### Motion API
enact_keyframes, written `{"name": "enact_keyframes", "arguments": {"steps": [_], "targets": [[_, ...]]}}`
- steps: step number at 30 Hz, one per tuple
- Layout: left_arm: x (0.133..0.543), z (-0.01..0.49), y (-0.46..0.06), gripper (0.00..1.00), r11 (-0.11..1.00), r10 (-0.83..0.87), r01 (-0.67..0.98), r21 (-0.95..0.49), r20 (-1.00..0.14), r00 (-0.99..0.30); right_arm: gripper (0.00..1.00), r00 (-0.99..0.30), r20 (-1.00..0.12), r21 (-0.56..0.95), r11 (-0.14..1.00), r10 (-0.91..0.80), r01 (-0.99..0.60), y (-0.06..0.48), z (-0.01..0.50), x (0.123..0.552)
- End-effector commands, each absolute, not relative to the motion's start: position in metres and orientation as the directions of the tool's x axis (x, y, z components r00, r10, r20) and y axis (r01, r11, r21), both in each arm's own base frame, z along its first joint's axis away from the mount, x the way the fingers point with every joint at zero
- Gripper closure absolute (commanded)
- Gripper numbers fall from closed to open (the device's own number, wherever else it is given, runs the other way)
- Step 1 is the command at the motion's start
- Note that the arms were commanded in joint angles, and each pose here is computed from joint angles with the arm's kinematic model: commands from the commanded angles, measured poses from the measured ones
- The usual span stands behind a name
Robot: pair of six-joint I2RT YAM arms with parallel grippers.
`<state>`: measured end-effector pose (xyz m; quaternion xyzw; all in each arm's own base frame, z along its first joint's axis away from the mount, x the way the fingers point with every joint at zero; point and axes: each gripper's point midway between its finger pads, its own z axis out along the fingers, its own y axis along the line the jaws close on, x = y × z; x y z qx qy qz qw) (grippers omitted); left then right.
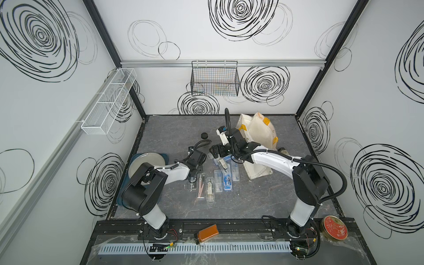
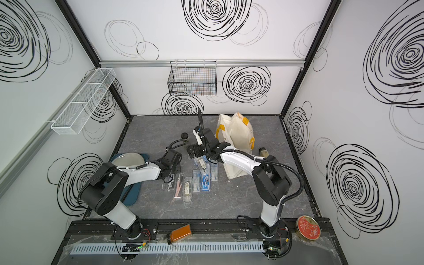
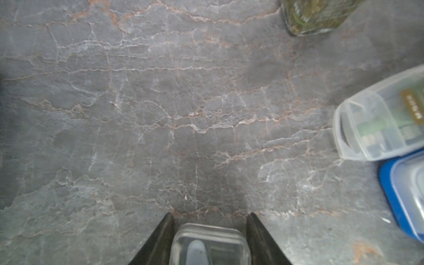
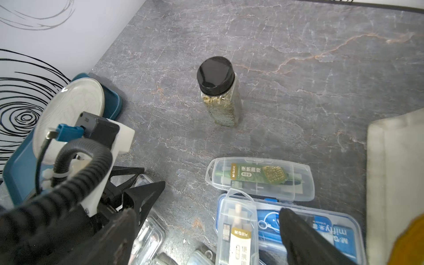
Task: Put the compass set into the canvas bag
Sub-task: Pick up the compass set at the center of the board.
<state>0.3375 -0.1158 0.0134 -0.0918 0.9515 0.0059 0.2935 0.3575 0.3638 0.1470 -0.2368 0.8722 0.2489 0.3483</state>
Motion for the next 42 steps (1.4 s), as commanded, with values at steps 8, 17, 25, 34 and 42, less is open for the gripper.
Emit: {"name": "enact_keyframes", "arguments": {"steps": [8, 17, 25, 34, 42], "targets": [[0.366, 0.067, -0.106, 0.55, 0.955, -0.296, -0.196, -0.221, -0.681, -0.670, 0.00, -0.630, -0.747, 0.328, 0.708, -0.210, -0.625, 0.379, 0.160, 0.357], [0.380, 0.117, -0.114, 0.56, 0.917, -0.378, -0.105, -0.385, -0.751, -0.541, 0.01, -0.565, -0.794, 0.360, 0.574, -0.225, -0.735, 0.388, 0.164, 0.332], [0.386, 0.154, -0.125, 0.56, 0.852, -0.471, -0.011, -0.523, -0.758, -0.450, 0.11, -0.550, -0.798, 0.406, 0.455, -0.246, -0.793, 0.400, 0.160, 0.302], [0.391, 0.179, -0.134, 0.56, 0.781, -0.560, 0.030, -0.624, -0.720, -0.410, 0.19, -0.608, -0.769, 0.499, 0.411, -0.196, -0.763, 0.431, 0.158, 0.298], [0.390, 0.189, -0.137, 0.55, 0.757, -0.579, 0.052, -0.651, -0.706, -0.407, 0.30, -0.627, -0.754, 0.512, 0.424, -0.195, -0.747, 0.449, 0.151, 0.306]]}}
